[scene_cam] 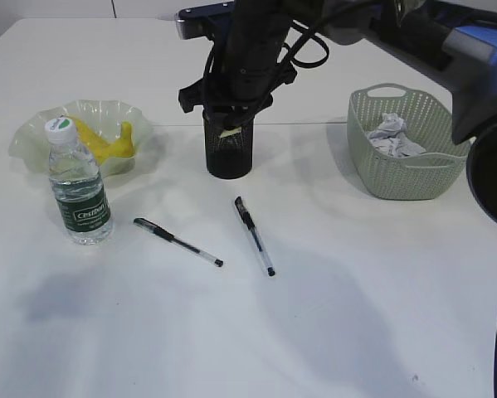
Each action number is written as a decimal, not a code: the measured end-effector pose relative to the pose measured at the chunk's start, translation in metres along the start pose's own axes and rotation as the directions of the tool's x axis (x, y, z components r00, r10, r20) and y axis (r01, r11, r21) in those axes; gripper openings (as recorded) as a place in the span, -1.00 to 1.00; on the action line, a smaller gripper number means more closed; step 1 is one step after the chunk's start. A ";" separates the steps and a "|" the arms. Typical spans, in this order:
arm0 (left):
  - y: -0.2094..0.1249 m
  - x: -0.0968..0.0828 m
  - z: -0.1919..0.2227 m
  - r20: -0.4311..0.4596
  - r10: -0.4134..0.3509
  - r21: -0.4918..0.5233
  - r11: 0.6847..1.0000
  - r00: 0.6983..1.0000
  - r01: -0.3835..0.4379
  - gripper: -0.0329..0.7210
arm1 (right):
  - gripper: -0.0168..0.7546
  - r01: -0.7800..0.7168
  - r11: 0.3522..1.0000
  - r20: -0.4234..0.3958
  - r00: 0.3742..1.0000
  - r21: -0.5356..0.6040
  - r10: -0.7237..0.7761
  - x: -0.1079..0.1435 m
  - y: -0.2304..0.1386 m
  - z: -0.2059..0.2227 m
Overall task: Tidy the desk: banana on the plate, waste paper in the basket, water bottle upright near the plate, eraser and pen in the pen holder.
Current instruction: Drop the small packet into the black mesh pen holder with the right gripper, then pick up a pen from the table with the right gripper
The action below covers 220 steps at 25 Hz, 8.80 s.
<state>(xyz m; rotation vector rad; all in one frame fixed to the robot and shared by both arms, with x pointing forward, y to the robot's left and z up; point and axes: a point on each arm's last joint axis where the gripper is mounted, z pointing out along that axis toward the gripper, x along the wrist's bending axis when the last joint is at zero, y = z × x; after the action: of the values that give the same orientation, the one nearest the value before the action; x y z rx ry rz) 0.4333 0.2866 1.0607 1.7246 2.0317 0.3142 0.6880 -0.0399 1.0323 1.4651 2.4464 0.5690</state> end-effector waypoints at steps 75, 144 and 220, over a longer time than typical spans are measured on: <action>0.000 0.000 0.000 0.000 0.000 -0.003 1.000 1.000 0.000 0.42 | -0.10 0.204 0.908 0.030 0.978 -0.367 -0.208 -0.051 0.029 0.038; -0.005 0.001 0.000 -0.007 0.000 0.050 0.999 1.000 0.000 0.40 | -0.03 -0.113 0.960 0.032 0.994 0.254 0.109 -0.010 -0.050 0.035; 0.003 0.000 0.000 0.004 0.000 -0.032 0.999 1.000 0.000 0.40 | -0.83 -0.101 0.958 0.004 0.995 0.267 0.104 -0.007 -0.047 0.081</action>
<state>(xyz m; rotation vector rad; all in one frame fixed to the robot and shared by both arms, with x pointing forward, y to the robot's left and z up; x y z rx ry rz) 0.4358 0.2868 1.0621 1.7052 2.0129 0.3412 0.6855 -0.0490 0.9389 1.7015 2.5457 0.2720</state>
